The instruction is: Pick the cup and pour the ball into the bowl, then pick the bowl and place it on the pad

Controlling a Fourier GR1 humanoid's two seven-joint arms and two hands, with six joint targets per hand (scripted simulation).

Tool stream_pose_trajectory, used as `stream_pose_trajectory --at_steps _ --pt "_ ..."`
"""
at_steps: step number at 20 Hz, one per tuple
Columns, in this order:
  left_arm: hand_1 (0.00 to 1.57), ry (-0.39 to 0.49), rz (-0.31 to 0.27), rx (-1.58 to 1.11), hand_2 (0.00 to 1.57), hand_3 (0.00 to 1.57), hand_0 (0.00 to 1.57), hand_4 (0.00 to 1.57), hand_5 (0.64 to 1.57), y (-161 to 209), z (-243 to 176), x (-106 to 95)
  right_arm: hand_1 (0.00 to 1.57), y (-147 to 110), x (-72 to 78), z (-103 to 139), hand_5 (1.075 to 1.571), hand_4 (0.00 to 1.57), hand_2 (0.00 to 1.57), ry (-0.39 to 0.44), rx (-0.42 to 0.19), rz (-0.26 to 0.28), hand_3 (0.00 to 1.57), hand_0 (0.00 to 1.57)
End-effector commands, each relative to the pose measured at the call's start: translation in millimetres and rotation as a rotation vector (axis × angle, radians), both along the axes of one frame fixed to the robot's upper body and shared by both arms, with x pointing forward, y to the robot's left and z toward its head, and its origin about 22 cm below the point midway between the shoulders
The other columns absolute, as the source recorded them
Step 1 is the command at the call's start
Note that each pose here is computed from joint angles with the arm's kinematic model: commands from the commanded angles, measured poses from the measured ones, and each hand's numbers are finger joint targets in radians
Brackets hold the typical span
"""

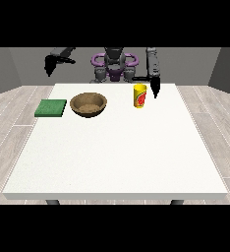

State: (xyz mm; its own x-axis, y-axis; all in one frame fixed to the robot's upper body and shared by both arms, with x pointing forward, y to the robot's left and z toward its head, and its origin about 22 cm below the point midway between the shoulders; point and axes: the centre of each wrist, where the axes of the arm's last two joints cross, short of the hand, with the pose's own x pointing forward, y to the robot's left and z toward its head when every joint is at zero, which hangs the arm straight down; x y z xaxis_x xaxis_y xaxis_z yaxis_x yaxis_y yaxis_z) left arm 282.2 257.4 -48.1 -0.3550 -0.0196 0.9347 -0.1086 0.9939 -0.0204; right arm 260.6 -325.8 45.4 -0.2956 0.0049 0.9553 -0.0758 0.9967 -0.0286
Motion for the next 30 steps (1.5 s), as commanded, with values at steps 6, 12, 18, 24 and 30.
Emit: stream_pose_trajectory --at_steps 6,12,18,24,30 --pt "0.0 0.021 0.006 0.04 0.0 0.0 0.0 0.0 1.519 -3.4 -30.5 25.7 0.0 -17.3 8.6 -15.7 1.571 0.0 0.0 0.003 0.012 0.003 0.0 0.0" --pt "0.0 -0.012 0.038 0.034 0.0 0.0 0.0 0.0 1.521 -9.9 -44.6 34.4 0.0 -16.9 15.8 -10.2 1.571 0.0 0.0 -0.027 0.017 0.009 0.0 0.0" --pt "0.0 -0.03 0.061 0.042 0.0 0.0 0.0 0.0 1.559 -10.5 -44.5 45.9 0.0 -0.9 19.4 -1.4 1.571 0.0 0.0 -0.056 -0.002 0.043 0.0 0.0" --pt "1.32 -0.076 0.175 0.345 1.57 1.57 1.32 1.45 1.245 -30.3 -67.6 17.3 0.0 -19.7 21.2 8.8 1.57 0.0 0.0 -0.085 -0.02 0.059 0.0 0.0" --pt "1.32 0.054 0.11 0.391 1.57 1.57 1.32 1.5 1.256 -38.2 -66.6 14.8 0.0 -50.0 8.7 -6.7 1.57 0.0 0.0 0.06 -0.028 0.011 0.0 0.0"
